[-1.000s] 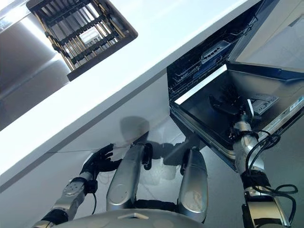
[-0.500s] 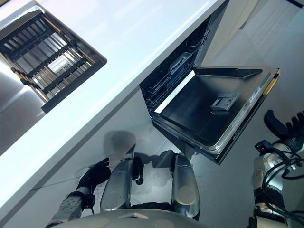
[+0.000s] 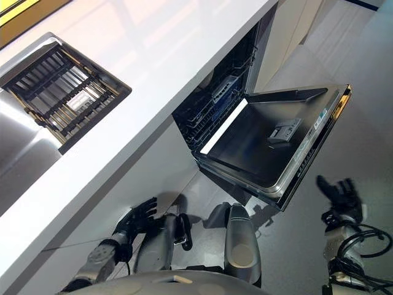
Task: Pick up plates and place into dishwasher.
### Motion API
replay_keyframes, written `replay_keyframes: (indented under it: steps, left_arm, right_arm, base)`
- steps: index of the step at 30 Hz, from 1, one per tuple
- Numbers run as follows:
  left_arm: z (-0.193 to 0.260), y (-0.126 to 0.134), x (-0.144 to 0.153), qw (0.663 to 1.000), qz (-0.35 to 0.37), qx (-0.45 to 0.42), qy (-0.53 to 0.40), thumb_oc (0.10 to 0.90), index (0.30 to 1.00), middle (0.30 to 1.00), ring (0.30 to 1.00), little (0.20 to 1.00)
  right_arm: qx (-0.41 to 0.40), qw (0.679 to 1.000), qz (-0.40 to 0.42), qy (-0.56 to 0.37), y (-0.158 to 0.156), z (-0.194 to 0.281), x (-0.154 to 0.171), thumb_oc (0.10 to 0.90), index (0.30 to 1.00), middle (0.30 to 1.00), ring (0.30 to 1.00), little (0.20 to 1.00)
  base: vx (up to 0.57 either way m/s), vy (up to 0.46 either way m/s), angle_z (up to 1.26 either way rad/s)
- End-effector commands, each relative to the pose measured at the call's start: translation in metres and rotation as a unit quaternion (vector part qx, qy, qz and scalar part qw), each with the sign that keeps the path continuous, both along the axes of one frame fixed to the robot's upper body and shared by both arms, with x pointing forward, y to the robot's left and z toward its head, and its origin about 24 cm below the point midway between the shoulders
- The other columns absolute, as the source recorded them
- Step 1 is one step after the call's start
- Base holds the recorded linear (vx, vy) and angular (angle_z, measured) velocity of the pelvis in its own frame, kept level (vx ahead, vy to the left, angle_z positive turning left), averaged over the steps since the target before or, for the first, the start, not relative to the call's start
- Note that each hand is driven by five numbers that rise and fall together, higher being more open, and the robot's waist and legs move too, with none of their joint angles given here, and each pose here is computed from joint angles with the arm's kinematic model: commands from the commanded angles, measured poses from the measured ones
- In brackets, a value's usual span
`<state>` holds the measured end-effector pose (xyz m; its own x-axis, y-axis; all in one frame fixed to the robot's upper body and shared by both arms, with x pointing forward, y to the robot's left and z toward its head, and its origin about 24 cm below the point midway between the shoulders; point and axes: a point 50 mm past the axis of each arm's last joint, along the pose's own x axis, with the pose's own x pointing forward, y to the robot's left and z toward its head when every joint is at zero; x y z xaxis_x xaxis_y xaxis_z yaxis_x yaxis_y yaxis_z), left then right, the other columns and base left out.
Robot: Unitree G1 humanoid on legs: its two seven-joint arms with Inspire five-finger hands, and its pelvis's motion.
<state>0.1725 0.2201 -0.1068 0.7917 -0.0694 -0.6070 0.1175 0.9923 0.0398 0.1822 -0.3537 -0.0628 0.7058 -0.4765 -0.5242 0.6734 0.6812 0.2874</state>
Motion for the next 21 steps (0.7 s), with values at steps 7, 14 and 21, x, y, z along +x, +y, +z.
replay_keyframes:
  steps: [7,14,21]
  left_arm:
    - [0.024,-0.004,0.020,0.996,-0.049,0.017,-0.077,0.800,0.900,0.900,0.900,0.900]
    - [0.025,0.006,0.017,0.996,-0.043,0.024,-0.071,0.800,0.900,0.900,0.900,0.900]
    - [0.024,0.005,0.016,0.996,-0.069,0.026,-0.057,0.800,0.900,0.900,0.900,0.900]
  right_arm:
    - [0.078,0.946,0.286,-0.133,0.054,0.036,0.074,0.800,0.900,0.900,0.900,0.900]
    - [0.133,0.840,0.439,-0.290,0.104,0.093,0.112,0.800,0.900,0.900,0.900,0.900]
    - [0.247,0.664,0.483,-0.515,0.142,0.178,0.134,0.800,0.900,0.900,0.900,0.900]
  base:
    - [0.02,-0.030,0.05]
    - [0.01,-0.014,-0.03]
    - [0.04,-0.042,0.00]
